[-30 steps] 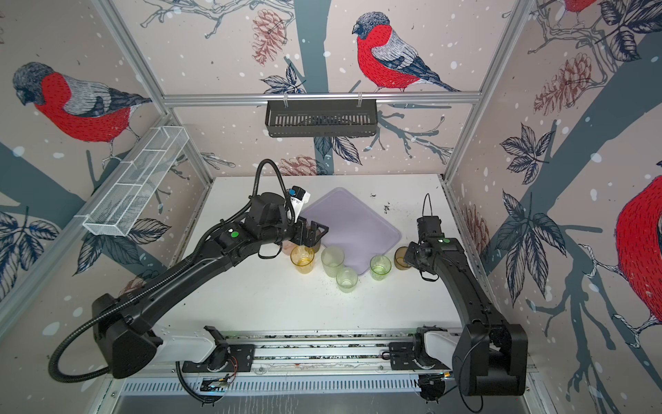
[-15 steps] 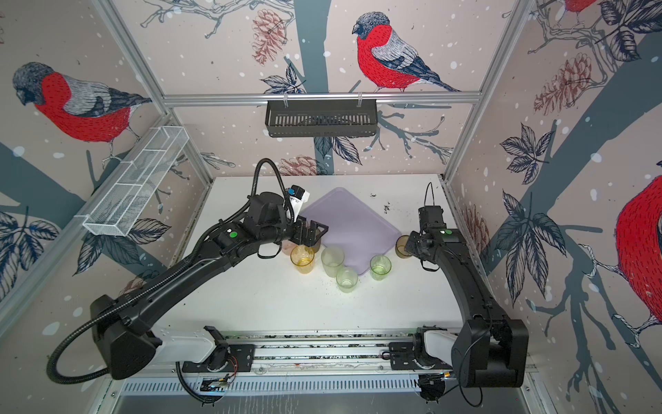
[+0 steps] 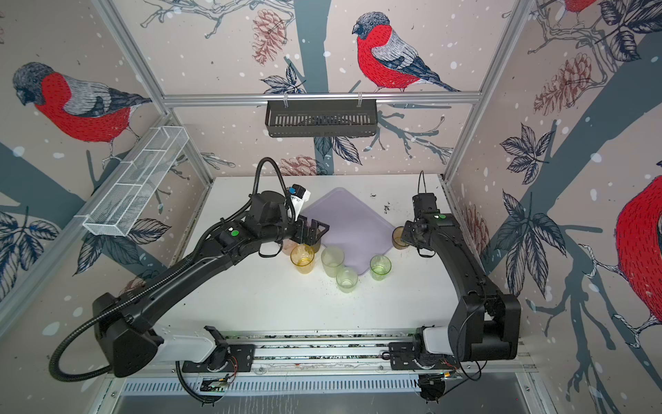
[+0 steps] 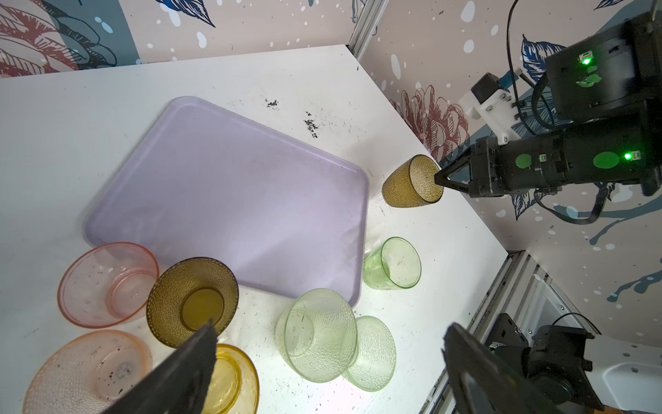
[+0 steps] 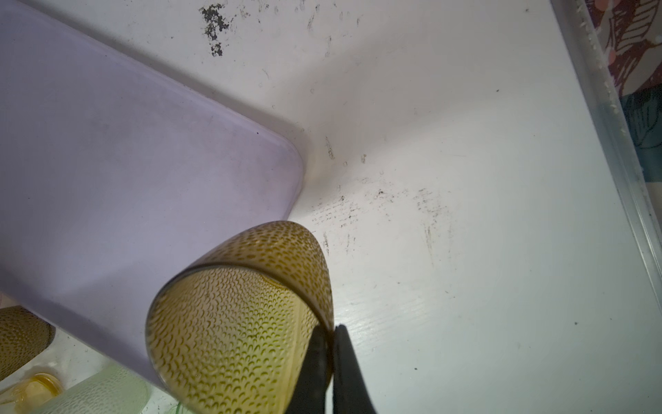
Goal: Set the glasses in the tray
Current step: 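Lift the amber glass with the right gripper and set it on the tray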
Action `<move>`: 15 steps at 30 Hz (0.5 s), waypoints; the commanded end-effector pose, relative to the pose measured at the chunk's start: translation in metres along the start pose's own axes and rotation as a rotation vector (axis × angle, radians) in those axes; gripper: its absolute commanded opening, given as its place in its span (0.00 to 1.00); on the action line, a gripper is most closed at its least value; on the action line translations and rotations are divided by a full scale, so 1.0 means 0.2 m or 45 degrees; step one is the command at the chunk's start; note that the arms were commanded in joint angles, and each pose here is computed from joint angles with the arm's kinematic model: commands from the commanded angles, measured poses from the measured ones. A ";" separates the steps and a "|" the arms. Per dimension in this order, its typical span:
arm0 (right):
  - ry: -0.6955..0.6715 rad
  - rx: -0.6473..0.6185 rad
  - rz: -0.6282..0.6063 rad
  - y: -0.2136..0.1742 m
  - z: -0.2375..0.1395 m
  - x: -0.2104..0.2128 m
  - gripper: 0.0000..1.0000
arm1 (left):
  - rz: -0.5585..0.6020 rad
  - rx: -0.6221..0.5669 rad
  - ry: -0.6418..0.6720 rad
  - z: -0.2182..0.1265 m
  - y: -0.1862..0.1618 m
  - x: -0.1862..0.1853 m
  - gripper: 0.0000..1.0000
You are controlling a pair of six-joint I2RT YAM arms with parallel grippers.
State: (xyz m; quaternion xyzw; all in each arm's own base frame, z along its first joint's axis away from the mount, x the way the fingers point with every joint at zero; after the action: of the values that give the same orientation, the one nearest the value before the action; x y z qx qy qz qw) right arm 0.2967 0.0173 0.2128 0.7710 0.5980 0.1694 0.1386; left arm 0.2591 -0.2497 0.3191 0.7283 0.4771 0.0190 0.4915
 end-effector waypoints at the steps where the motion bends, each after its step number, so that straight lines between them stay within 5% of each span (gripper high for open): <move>1: -0.009 -0.016 -0.043 0.04 0.01 0.02 0.01 | -0.001 -0.027 -0.024 0.00 0.03 -0.02 0.98; 15: -0.018 0.044 -0.178 0.15 0.10 0.10 0.01 | -0.008 0.031 -0.110 0.06 0.02 -0.05 0.98</move>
State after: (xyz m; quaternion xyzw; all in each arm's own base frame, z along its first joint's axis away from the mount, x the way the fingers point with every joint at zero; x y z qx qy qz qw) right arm 0.3316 0.0286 0.2072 0.7436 0.6369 0.1526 0.1345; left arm 0.2635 -0.2602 0.3156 0.7325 0.4744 -0.0079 0.4882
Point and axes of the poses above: each gripper's point midway between its finger pads, its own z axis out along the fingers, its own x axis along the line the jaws close on, y = z × x, the point moved 7 cm from there along -z, back along the fingers, and after that the axes turned 5 degrees about -z, right-handed, at the moved point
